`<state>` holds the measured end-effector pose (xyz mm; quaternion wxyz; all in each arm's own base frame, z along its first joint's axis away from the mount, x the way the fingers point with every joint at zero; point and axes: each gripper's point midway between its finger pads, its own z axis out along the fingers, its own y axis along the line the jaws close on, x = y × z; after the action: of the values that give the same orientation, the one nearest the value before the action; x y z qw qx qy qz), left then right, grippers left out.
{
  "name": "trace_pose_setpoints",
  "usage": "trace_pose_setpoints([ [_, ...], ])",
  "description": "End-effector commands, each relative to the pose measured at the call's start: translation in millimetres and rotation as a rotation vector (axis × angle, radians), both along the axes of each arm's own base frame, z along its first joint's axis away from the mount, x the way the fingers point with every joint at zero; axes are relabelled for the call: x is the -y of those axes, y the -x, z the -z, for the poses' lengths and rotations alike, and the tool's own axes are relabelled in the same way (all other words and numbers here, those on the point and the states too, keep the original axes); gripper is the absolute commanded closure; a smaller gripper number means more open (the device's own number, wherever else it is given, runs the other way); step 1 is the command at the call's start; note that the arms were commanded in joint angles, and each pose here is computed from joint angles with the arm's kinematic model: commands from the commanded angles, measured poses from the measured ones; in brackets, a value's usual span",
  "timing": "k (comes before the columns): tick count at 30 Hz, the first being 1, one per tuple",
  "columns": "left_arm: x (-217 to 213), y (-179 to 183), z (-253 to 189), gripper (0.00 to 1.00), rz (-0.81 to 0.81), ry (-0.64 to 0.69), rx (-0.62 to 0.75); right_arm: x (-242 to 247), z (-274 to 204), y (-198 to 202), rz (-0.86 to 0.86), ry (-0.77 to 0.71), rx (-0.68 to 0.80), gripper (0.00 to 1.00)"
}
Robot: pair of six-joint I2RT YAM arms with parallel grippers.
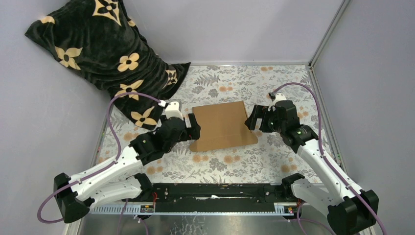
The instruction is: Fold the paper box
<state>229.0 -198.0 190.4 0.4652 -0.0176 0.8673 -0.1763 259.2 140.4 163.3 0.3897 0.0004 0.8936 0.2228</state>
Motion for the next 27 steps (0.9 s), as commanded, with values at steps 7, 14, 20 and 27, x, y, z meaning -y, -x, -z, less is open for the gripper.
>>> trace_pose_setpoints([
  [7, 18.8, -1.6, 21.1, 0.02, 0.07, 0.032, -0.006, -26.5, -41.4, -36.9, 0.007, -0.11, 0.039, 0.0],
  [14, 18.9, -12.8, 64.0, 0.01, 0.036, -0.009, -0.079, -8.7, -7.7, -61.2, 0.01, 0.106, 0.001, 0.0],
  [20, 11.2, -20.4, 76.6, 0.02, 0.004, -0.007, -0.098, -12.2, 25.4, -58.8, -0.059, 0.152, -0.061, 0.0],
  [27, 17.2, -22.1, 94.8, 0.02, 0.028, -0.027, -0.144, -9.9, 48.3, -49.1, -0.06, 0.197, -0.088, 0.0],
])
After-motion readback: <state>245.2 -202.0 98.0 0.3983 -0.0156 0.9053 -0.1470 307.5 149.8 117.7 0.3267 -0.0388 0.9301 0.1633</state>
